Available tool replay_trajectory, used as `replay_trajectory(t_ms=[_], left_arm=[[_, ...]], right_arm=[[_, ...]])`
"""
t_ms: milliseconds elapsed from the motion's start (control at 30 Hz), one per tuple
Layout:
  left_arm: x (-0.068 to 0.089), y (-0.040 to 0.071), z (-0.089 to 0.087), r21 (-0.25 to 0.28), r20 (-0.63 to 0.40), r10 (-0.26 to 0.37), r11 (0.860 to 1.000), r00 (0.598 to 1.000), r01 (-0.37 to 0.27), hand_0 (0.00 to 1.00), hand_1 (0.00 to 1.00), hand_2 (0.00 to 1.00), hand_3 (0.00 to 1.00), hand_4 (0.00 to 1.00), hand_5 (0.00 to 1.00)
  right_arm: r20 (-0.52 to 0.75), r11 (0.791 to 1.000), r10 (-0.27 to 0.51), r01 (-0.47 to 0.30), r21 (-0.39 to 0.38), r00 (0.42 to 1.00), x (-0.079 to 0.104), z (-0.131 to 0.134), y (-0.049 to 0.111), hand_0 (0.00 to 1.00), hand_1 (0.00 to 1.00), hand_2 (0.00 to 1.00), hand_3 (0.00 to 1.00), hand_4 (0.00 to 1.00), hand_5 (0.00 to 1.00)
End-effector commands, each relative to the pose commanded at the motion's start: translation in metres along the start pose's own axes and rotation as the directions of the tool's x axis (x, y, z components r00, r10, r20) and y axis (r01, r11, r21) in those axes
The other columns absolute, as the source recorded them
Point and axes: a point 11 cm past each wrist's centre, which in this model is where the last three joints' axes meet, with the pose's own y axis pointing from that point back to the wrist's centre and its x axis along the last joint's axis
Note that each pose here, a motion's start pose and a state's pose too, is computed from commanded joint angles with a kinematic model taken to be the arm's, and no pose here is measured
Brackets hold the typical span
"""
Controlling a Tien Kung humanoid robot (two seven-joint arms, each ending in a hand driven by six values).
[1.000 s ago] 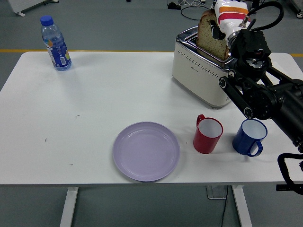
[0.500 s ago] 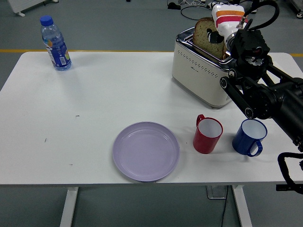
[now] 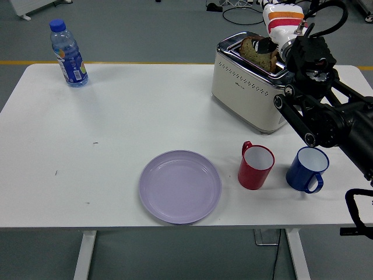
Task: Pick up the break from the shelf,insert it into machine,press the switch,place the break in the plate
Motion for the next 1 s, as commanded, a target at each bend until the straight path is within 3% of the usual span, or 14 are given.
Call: replay_trajectory(t_ms=[233, 267, 433, 467, 633, 667, 1000], left_arm=[[0.0, 0.0, 0.0, 0.0, -0.005, -0.002, 1.0, 1.0, 0.002, 0.627, 0.471, 0.458, 0.512, 0.274, 0.804], [0.0, 0.0, 0.0, 0.0, -0.004, -0.002, 1.0, 1.0, 0.002, 0.627, 0.471, 0.458, 0.512, 0.273, 0.802], [0.0, 0.0, -0.001, 0.001, -0.008, -0.004, 1.0, 1.0, 0.004, 0.627, 0.471, 0.458, 0.512, 0.273, 0.802], [0.0, 0.0, -0.002, 0.001, -0.008, -0.004, 1.0, 1.0, 0.004, 0.627, 0.47, 0.458, 0.511, 0.273, 0.803], [0.0, 0.0, -0.002, 0.003, -0.006, -0.005, 1.0, 1.0, 0.005, 0.627, 0.47, 0.458, 0.511, 0.273, 0.803], [0.0, 0.0, -0.003, 0.003, -0.007, -0.005, 1.0, 1.0, 0.005, 0.627, 0.471, 0.458, 0.511, 0.273, 0.802], [-0.001, 0.0, -0.003, 0.003, 0.001, -0.012, 1.0, 1.0, 0.012, 0.627, 0.473, 0.458, 0.51, 0.272, 0.803]], right_arm=[[0.132, 0.99, 0.142, -0.143, -0.004, 0.981, 0.038, 0.02, 0.009, 0.799, 0.766, 0.927, 0.912, 0.738, 0.181], [0.155, 0.986, 0.167, -0.168, -0.008, 0.974, 0.044, 0.022, 0.011, 0.616, 0.591, 0.714, 0.818, 0.508, 0.137], [0.306, 0.971, 0.237, -0.227, -0.068, 0.922, 0.06, 0.057, 0.028, 0.616, 0.591, 0.714, 0.818, 0.508, 0.137], [0.328, 0.972, 0.234, -0.221, -0.077, 0.915, 0.06, 0.061, 0.029, 0.325, 0.361, 0.466, 0.716, 0.38, 0.1], [0.384, 0.983, 0.179, -0.155, -0.094, 0.906, 0.047, 0.087, 0.043, 0.325, 0.361, 0.466, 0.716, 0.38, 0.1], [0.383, 0.987, 0.156, -0.13, -0.094, 0.91, 0.041, 0.092, 0.047, 0.266, 0.3, 0.402, 0.646, 0.362, 0.01], [0.35, 0.994, 0.039, 0.0, -0.11, 0.936, 0.002, 0.128, 0.077, 0.249, 0.262, 0.369, 0.619, 0.383, 0.002]])
